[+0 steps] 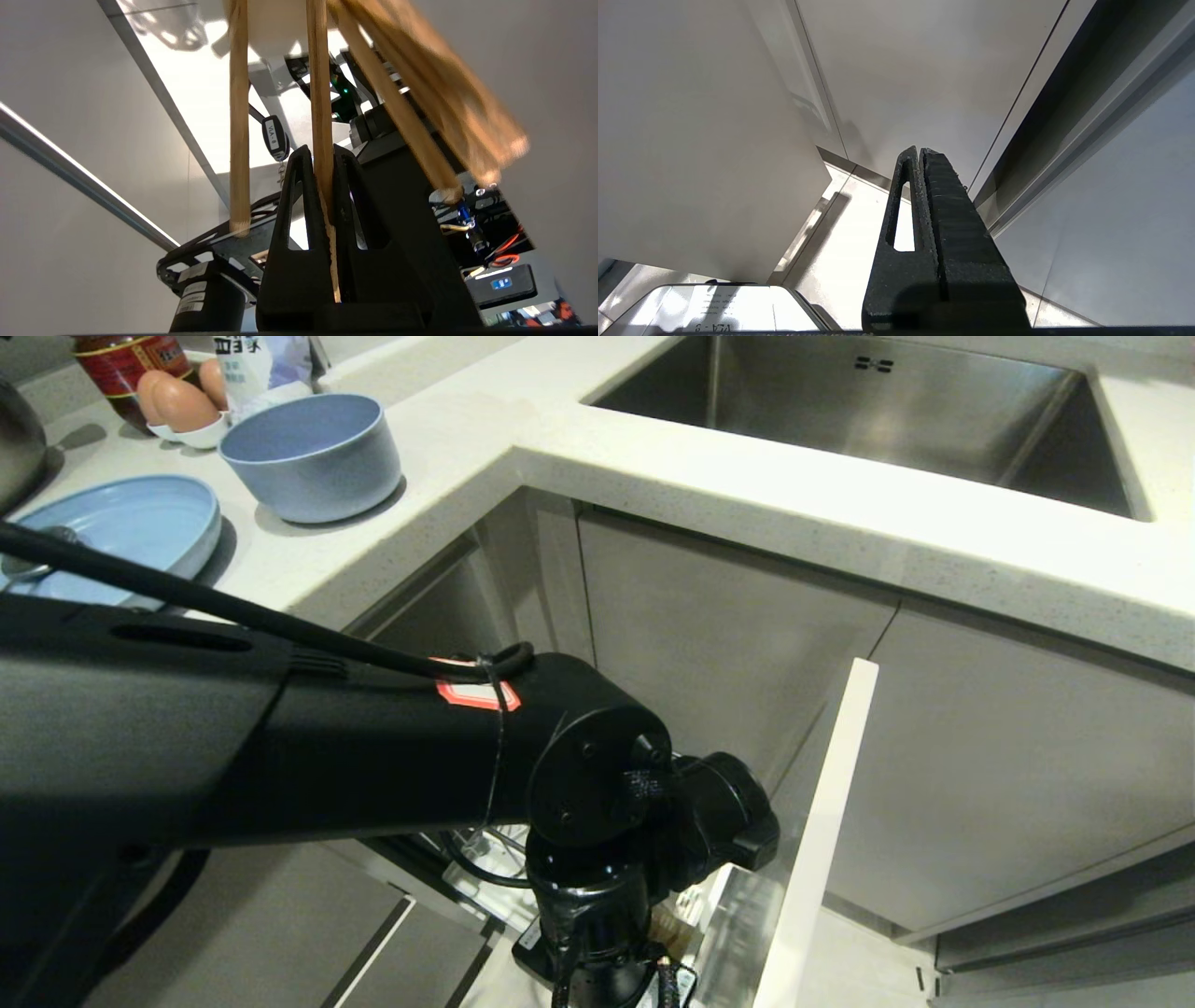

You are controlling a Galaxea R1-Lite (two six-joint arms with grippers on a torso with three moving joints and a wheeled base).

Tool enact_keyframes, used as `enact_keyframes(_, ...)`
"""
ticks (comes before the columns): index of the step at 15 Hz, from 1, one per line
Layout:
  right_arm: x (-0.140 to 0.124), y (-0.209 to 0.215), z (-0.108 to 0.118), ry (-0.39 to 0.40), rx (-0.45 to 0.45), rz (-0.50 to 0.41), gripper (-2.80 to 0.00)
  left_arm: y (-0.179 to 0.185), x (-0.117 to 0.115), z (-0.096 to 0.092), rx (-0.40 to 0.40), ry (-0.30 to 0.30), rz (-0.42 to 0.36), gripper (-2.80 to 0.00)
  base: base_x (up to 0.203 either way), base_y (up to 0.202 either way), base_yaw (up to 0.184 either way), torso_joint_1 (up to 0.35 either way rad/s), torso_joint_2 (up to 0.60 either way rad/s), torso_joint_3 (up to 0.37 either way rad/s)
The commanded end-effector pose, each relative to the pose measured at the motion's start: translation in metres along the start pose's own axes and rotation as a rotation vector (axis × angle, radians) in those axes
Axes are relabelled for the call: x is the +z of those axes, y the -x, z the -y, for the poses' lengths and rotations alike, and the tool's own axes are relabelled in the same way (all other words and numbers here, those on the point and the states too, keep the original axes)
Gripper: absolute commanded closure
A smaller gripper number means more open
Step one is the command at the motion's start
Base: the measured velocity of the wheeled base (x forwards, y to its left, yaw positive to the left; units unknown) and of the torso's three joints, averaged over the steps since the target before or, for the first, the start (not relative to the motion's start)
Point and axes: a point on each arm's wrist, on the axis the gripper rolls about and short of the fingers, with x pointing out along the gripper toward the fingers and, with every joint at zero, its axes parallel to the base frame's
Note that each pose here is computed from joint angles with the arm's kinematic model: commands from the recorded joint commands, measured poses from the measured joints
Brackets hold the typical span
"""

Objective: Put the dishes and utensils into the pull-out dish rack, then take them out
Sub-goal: Pick up the chopsticks and place it in the cupboard

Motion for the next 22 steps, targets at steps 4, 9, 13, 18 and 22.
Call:
enact_keyframes(4, 0.000, 0.000, 0.000, 0.000, 0.001, 0.000, 0.00, -0.018, 0.012, -0.002, 0.013, 0.006, -0.045, 0.00, 0.000, 0.000, 0.000, 0.000, 0.00, 0.000)
enact_keyframes(9, 0.000, 0.000, 0.000, 0.000, 0.001, 0.000, 0.00, -0.021, 0.016, -0.002, 0.003, 0.011, -0.053, 0.00, 0.000, 0.000, 0.000, 0.000, 0.00, 0.000)
enact_keyframes(13, 0.000, 0.000, 0.000, 0.000, 0.001, 0.000, 0.00, -0.020, 0.016, -0.003, 0.001, 0.011, -0.049, 0.00, 0.000, 0.000, 0.000, 0.000, 0.00, 0.000)
enact_keyframes(18, 0.000, 0.000, 0.000, 0.000, 0.001, 0.000, 0.00, -0.014, 0.014, -0.004, -0.004, 0.012, -0.036, -2.80, 0.000, 0.000, 0.000, 0.000, 0.00, 0.000)
enact_keyframes(22, 0.000, 0.000, 0.000, 0.000, 0.001, 0.000, 0.00, 0.001, 0.008, -0.006, -0.021, 0.012, 0.001, -2.80, 0.000, 0.000, 0.000, 0.000, 0.00, 0.000)
